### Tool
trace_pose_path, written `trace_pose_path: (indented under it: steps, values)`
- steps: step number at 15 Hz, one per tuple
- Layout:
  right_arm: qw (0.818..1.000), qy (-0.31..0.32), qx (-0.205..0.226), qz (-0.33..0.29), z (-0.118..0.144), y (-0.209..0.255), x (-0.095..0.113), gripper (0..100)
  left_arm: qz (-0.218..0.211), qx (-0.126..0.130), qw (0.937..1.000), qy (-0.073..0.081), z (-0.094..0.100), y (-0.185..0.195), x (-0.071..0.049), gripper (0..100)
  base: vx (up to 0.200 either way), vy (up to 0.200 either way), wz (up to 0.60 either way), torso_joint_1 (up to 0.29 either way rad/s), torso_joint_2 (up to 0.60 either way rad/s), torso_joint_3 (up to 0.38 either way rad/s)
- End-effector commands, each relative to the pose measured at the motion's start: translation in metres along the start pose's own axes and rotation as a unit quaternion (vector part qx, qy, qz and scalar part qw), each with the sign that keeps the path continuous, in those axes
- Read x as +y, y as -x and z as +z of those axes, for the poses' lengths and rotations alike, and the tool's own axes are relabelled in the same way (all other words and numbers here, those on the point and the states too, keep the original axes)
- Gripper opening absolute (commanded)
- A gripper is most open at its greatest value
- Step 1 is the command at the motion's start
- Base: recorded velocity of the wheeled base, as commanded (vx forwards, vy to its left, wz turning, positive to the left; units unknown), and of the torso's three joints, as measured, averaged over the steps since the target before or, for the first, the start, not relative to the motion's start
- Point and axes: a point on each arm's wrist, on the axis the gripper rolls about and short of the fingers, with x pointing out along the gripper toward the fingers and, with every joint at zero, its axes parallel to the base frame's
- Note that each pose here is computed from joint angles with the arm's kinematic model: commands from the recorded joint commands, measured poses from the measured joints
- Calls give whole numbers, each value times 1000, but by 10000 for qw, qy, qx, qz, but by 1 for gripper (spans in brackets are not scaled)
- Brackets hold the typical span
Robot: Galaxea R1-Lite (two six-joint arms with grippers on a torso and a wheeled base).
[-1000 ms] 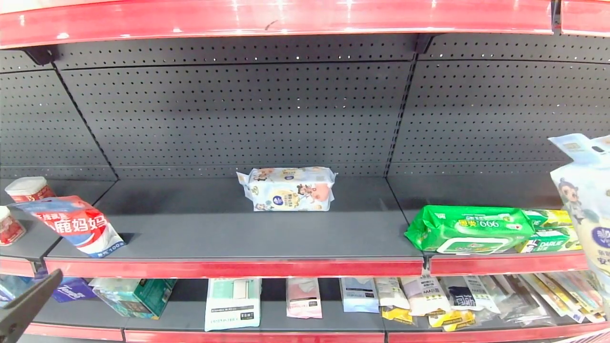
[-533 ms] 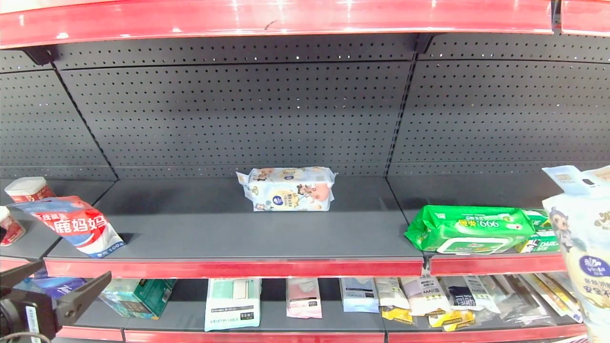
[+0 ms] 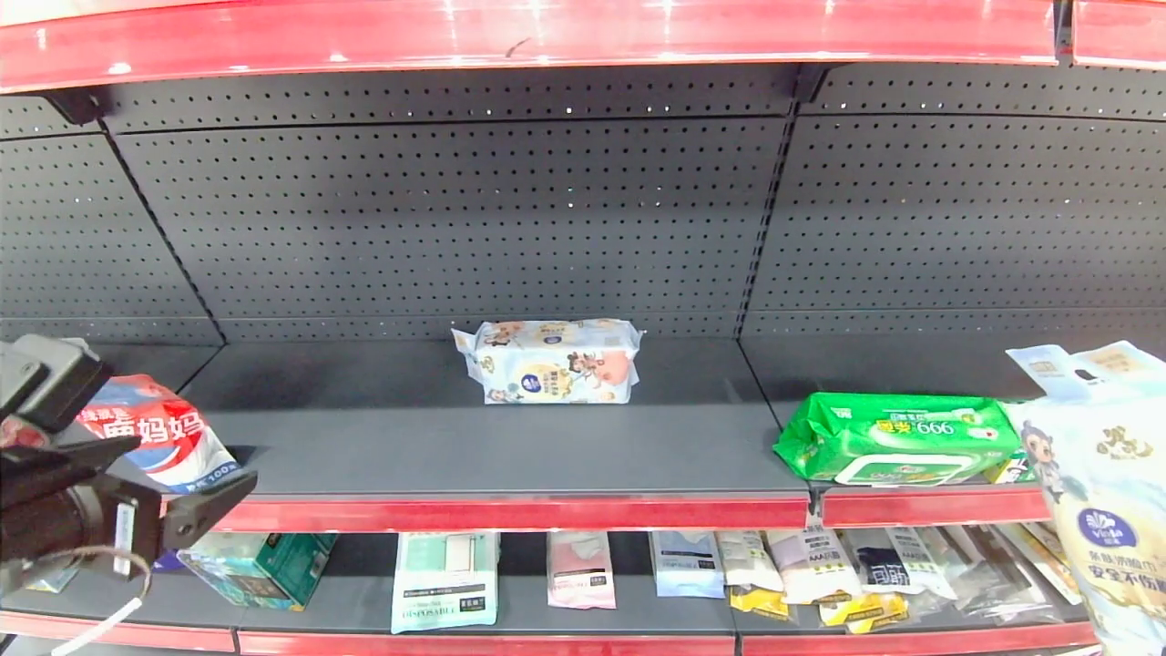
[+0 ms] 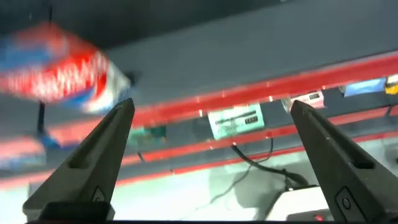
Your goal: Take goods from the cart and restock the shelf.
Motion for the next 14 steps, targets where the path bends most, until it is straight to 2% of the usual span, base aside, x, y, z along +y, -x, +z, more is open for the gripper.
trace_pose_path:
  steps: [1,2,4,5,8,9,11,12,13,14]
  values:
    - [9999,-3,106,11,1,-3,0,0,-467,271,9975,-462,32,-56,9,100,0,0,0,0,0,0]
    - [9999,5,107,4,1,-3,0,0,-859,308,9924,-825,40,-83,11,100,0,0,0,0,0,0]
    - [10000,7,78,-8,3,-2,-1,0,-1344,158,9816,-1346,52,-114,13,100,0,0,0,0,0,0]
    - [10000,15,74,-32,4,-2,-1,0,-1738,-85,9681,-1804,66,-144,14,100,0,0,0,0,0,0]
    - [9998,125,34,-123,8,-1,-2,0,-2307,-254,9536,-1919,81,-192,3,100,0,0,0,0,0,0]
    - [9997,186,45,-137,8,-1,-2,0,-2480,-240,9486,-1953,86,-216,-2,100,0,0,0,0,0,0]
    - [9994,274,96,-197,6,-2,-2,0,-2679,-41,9423,-2006,85,-234,-9,100,0,0,0,0,0,0]
    - [9989,381,117,-255,5,-2,-2,0,-2882,5,9327,-2168,83,-247,-15,100,0,0,0,0,0,0]
    - [9988,397,111,-264,5,-2,-2,0,-2951,-42,9275,-2295,81,-258,-16,100,0,0,0,0,0,0]
    - [9988,404,126,-261,5,-2,-2,0,-2999,-70,9245,-2350,82,-264,-20,100,0,0,0,0,0,0]
